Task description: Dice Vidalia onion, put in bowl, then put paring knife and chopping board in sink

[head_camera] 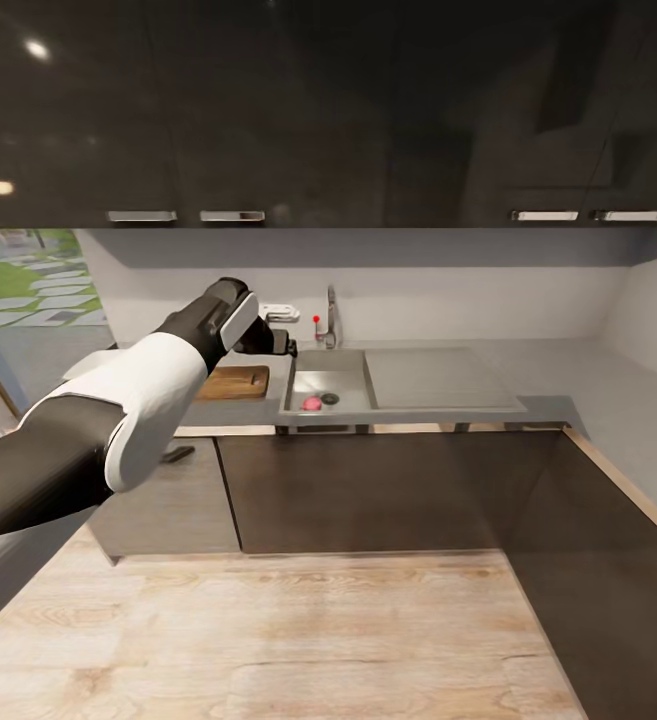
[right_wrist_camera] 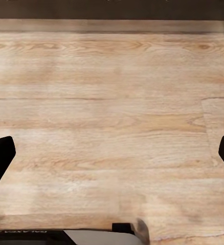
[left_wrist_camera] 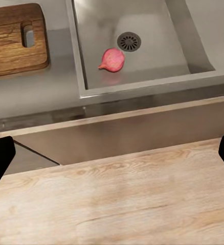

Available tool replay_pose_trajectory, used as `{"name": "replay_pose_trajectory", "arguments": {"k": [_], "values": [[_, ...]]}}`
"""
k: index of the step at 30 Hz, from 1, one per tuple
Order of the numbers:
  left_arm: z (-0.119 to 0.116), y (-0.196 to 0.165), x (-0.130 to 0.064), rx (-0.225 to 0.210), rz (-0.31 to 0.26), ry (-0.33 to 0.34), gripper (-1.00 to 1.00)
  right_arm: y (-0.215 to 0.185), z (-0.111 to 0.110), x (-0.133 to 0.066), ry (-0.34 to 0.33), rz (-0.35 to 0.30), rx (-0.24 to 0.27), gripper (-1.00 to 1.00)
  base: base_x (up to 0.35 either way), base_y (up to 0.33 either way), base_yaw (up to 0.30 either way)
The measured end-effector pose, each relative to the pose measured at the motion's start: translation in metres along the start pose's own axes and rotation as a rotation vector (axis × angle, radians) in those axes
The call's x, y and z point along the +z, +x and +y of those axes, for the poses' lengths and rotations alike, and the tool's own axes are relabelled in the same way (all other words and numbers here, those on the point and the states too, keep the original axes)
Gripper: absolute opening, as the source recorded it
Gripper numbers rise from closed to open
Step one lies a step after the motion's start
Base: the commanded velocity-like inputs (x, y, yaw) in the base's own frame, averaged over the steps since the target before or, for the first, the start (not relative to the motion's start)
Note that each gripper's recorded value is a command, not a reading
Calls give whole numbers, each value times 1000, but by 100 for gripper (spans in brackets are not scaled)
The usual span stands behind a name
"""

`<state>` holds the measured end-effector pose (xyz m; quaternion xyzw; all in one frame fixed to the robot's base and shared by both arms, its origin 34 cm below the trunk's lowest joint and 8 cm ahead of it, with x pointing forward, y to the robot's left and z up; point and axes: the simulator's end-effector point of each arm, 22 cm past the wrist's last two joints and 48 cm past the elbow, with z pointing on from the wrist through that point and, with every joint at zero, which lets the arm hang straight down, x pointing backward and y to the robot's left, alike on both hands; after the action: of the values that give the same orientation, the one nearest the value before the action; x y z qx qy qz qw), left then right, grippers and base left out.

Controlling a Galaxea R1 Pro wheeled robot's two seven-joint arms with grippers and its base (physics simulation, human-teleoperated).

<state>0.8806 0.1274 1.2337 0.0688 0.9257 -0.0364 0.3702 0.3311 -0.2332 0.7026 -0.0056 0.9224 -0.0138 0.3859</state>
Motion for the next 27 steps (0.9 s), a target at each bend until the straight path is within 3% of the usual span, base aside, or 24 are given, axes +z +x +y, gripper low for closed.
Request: {"name": "replay_pose_trajectory", "arguments": {"k": [17, 27], "values": [[0, 7, 4, -2, 14, 1, 100, 0, 0, 0, 0, 0, 0, 100, 223, -183, 0], [11, 46, 27, -15, 87, -11, 100, 0, 0, 0, 0, -2, 1, 100, 243, -203, 0]]}}
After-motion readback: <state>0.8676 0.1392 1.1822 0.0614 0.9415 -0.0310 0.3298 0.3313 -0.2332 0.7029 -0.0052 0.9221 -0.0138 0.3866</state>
